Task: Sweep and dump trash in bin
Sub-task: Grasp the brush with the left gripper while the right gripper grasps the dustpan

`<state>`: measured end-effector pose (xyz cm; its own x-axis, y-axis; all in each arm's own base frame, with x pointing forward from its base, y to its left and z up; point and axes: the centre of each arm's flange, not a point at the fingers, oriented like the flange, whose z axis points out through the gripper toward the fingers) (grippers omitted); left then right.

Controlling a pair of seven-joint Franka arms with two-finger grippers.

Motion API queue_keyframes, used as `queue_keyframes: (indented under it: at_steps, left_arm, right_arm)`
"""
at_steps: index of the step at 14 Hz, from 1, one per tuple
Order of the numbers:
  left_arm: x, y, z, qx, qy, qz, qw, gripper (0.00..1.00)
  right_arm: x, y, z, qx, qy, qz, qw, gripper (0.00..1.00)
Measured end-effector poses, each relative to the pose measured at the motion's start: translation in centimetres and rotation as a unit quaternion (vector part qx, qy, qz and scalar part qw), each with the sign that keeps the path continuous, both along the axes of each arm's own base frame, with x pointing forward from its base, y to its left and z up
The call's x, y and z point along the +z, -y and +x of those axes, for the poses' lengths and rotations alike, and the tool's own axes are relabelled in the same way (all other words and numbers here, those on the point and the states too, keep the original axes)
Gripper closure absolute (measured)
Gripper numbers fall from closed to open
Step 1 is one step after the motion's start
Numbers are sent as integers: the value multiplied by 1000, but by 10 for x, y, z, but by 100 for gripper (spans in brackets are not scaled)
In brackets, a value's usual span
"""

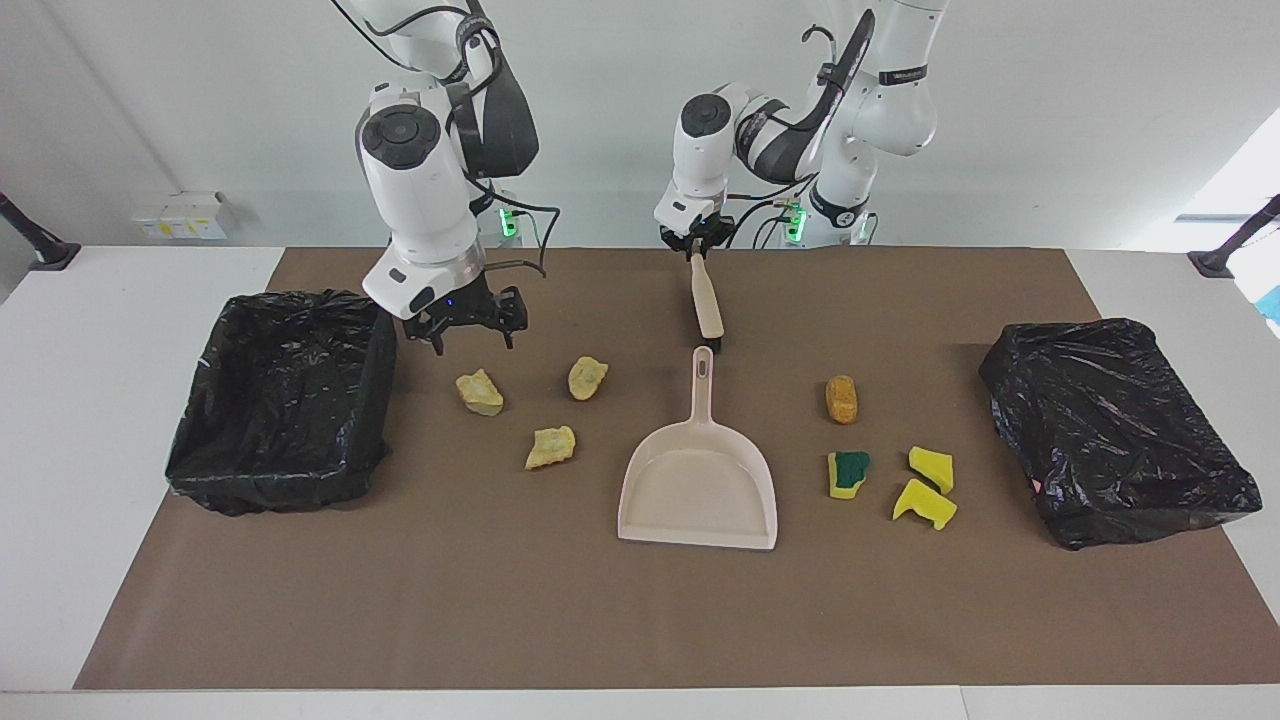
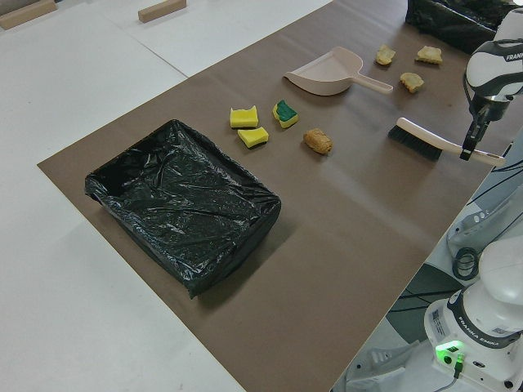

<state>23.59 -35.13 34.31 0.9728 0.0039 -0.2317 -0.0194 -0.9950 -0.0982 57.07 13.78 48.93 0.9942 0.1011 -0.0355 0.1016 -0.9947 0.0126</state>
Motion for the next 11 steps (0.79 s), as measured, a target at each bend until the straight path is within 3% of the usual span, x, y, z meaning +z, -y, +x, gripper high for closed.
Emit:
queue_keyframes:
  at_steps: [1,3,5,7,11]
  left_arm:
    - [6,-11,12,-13,-18,6,1000,74]
    - [26,-48,57,-30,-44,-9,999,74]
    - [55,-102,108,-37,-50,-42,997,74]
    - [96,-157,152,-40,-38,-69,996,74]
    - [144,-246,220,-81,9,-46,996,74]
  right_arm:
    - [0,0,1,-5,2,0,1000,0]
    - [-3,-9,3,-20,11,2,1000,0]
    - [-11,-35,3,-39,27,6,999,0]
    - [-24,-71,2,-50,38,11,998,0]
    - [-45,-156,-10,-79,53,21,995,0]
